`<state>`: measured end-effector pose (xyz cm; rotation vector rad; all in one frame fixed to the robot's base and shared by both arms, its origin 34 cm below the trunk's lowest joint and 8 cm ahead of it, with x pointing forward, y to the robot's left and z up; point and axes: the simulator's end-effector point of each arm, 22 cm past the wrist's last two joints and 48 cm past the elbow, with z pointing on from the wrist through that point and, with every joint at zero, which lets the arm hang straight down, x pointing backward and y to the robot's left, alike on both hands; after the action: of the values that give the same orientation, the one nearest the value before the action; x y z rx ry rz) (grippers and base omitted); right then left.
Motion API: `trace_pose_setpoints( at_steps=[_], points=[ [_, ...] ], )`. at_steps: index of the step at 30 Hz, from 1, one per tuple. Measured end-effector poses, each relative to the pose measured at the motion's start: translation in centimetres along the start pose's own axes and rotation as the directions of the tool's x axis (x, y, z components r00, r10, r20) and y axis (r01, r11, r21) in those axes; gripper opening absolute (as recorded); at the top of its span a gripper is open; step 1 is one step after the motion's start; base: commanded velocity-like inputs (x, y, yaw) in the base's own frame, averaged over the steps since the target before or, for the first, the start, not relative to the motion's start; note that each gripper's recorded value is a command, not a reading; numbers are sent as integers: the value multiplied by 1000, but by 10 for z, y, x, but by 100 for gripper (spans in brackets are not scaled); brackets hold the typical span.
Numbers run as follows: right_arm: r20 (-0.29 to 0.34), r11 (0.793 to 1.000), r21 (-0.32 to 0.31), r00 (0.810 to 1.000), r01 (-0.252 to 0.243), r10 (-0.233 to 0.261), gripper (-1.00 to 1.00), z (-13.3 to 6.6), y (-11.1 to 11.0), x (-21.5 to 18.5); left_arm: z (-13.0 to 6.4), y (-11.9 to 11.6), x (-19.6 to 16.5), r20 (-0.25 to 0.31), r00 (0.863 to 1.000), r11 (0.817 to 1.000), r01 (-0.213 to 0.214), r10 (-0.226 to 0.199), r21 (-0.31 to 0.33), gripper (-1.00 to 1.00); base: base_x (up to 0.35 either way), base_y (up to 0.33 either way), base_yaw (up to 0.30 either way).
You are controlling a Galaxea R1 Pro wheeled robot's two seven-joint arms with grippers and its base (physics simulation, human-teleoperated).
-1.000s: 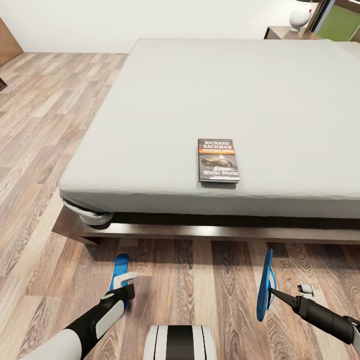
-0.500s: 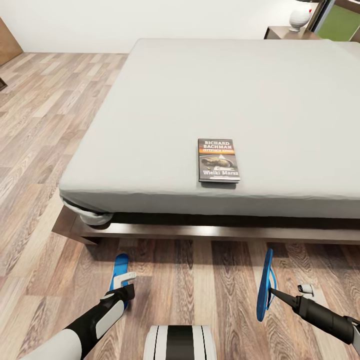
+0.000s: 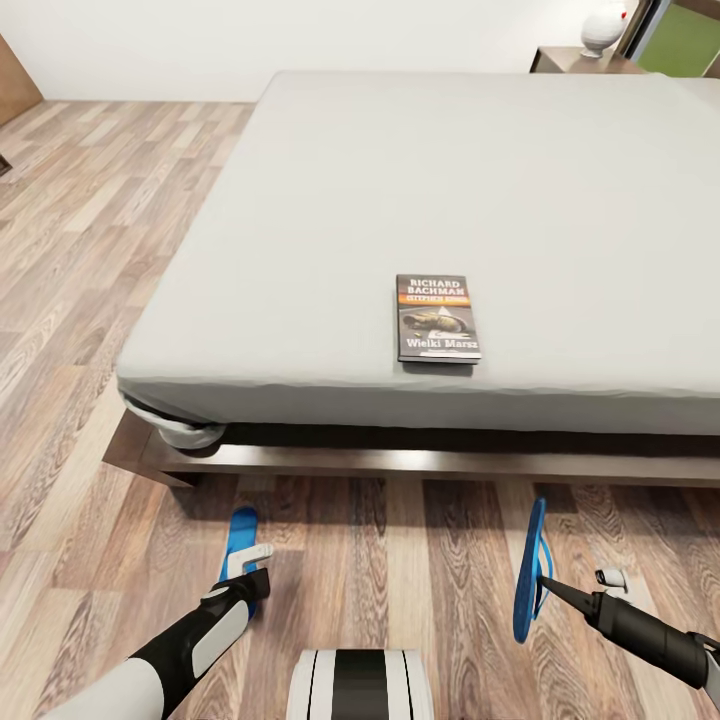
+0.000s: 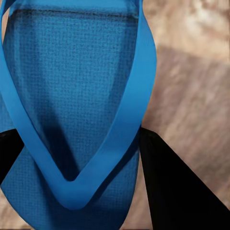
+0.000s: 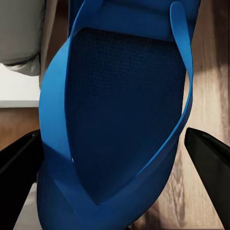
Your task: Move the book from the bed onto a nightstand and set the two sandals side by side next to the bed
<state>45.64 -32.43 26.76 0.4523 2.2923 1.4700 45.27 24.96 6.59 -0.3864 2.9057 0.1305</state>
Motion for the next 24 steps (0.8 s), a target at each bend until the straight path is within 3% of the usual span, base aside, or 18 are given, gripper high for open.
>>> trace_pose_setpoints(
  at_steps=[24],
  points=[
    [-25, 998, 30, 998, -52, 53, -100, 2, -24, 17, 19, 6, 32, -61, 998, 1000, -11, 10, -16, -100, 0, 0, 0]
  ],
)
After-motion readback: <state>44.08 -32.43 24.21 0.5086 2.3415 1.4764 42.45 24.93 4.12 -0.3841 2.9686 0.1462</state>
